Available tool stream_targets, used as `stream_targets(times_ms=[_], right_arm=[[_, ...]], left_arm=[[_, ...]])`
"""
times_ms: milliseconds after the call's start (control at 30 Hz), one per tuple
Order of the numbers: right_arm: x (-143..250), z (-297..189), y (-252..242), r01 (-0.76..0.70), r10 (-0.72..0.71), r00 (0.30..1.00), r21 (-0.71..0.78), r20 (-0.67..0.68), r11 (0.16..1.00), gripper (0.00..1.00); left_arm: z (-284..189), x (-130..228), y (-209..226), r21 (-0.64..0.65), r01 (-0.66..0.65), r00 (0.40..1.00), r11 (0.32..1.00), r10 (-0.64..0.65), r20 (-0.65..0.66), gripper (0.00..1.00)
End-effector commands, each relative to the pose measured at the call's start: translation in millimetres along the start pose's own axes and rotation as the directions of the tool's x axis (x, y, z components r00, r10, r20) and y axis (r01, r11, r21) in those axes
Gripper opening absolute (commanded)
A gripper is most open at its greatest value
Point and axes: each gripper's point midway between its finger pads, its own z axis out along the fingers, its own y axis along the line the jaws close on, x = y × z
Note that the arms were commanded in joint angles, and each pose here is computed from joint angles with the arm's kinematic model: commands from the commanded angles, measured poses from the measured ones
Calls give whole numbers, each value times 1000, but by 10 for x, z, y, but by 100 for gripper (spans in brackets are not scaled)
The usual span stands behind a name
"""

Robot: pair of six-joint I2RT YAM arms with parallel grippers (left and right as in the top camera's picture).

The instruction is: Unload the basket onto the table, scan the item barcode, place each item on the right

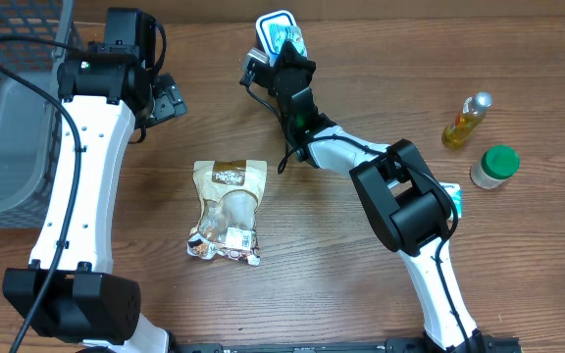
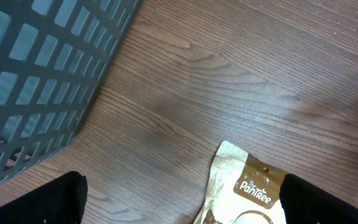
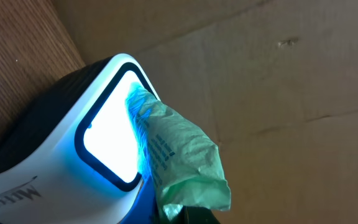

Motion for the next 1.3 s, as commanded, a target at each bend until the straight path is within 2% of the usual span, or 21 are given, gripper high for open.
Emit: stream_targets(times_ms=[0, 67, 267, 333, 467, 533, 600, 633, 767, 800, 867, 933, 1000, 1033, 1100, 1200, 1267], right_arm=[[-200, -92, -455, -128, 126, 992, 57, 31, 990, 3], [-288, -165, -668, -199, 196, 979, 57, 49, 978, 4], [-466, -502, -1126, -401, 406, 913, -92, 45, 911, 4], [-415, -647, -1286, -490, 492, 870, -116, -7, 864, 4], [-132, -986, -1373, -645, 615, 763, -163, -199, 747, 4], [82, -1182, -1281, -746, 672, 657, -165, -341, 645, 4], [320, -1383, -1119, -837, 696, 521, -135, -494, 530, 4], [475, -1522, -981, -879, 681, 432, -108, -591, 464, 4], [943, -2060, -502, -946, 498, 171, 0, -850, 324, 4], [1085, -2218, -404, -951, 442, 87, 57, -893, 303, 4], [1313, -2388, -305, -941, 389, -23, 151, -921, 303, 4], [1550, -2495, -195, -923, 356, -104, 224, -929, 313, 4], [1699, -2528, -130, -912, 348, -141, 259, -927, 318, 4], [1781, -2530, -103, -905, 351, -161, 280, -922, 319, 9], [1917, -2516, -85, -895, 363, -183, 308, -914, 324, 40], [2096, -2496, -140, -870, 390, -202, 347, -899, 351, 76], [2168, -2476, -184, -856, 409, -203, 364, -890, 367, 85]], left_arm=[[-109, -51, -28, 9, -21, 999, 1000, 21, 36, 100], [-109, -51, -28, 9, -21, 999, 1000, 21, 36, 99], [-109, -50, -28, 9, -21, 999, 1000, 21, 36, 99], [-109, -51, -28, 9, -21, 999, 1000, 21, 36, 100], [-109, -51, -28, 9, -21, 999, 1000, 21, 36, 100], [-109, -51, -28, 9, -21, 999, 1000, 21, 36, 99], [-109, -51, -28, 9, -21, 999, 1000, 21, 36, 100], [-109, -51, -28, 9, -21, 999, 1000, 21, 36, 100], [-109, -51, -28, 9, -21, 999, 1000, 21, 36, 100], [-109, -51, -28, 9, -21, 999, 1000, 21, 36, 100], [-109, -51, -28, 9, -21, 999, 1000, 21, 36, 99], [-109, -51, -28, 9, -21, 999, 1000, 21, 36, 100], [-109, -51, -28, 9, -21, 999, 1000, 21, 36, 99], [-109, -51, -28, 9, -21, 999, 1000, 21, 36, 100], [-109, -51, -28, 9, -21, 999, 1000, 21, 36, 100], [-109, -51, -28, 9, -21, 999, 1000, 21, 36, 100], [-109, -51, -28, 9, -21, 999, 1000, 21, 36, 100]])
